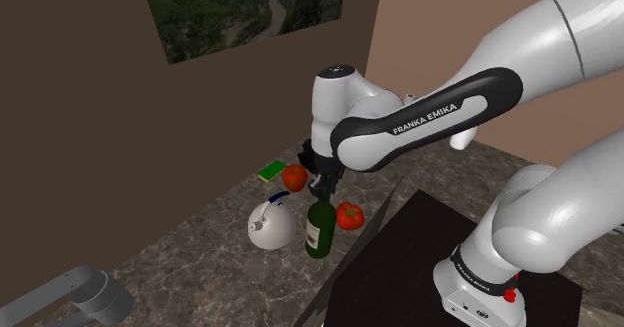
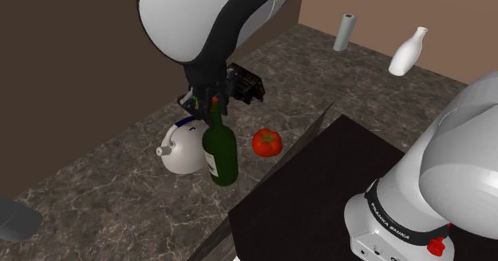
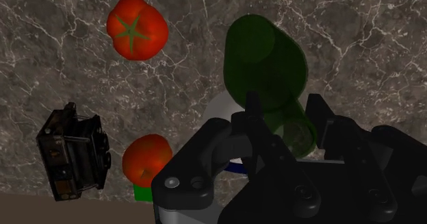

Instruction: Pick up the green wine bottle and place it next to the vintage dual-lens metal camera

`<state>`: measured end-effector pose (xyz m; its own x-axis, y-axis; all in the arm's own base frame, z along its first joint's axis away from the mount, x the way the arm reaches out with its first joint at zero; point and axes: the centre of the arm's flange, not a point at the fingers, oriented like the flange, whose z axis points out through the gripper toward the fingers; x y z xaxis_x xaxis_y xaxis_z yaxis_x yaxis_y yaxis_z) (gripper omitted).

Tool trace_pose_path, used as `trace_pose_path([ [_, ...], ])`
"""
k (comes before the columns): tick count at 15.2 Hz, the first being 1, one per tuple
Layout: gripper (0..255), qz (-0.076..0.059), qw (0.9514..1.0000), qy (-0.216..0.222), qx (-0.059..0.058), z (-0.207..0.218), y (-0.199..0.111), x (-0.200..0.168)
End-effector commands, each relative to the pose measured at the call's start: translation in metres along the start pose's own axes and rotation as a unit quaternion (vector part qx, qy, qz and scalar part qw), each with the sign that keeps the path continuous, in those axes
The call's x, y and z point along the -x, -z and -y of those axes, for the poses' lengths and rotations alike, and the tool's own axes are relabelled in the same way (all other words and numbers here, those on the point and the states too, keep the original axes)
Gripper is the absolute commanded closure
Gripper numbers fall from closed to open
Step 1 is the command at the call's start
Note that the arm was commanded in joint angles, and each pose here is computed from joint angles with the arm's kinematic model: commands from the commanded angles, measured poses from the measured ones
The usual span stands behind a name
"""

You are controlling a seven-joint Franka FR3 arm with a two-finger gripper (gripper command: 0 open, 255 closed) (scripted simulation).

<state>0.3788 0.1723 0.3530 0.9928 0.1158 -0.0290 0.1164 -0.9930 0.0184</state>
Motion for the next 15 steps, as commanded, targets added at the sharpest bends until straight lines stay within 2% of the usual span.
trace_pose_path([
  [1,255,0.0,1.0,0.0,0.0,-0.001,0.011,0.0],
  [15,255,0.0,1.0,0.0,0.0,-0.003,0.085,0.002],
])
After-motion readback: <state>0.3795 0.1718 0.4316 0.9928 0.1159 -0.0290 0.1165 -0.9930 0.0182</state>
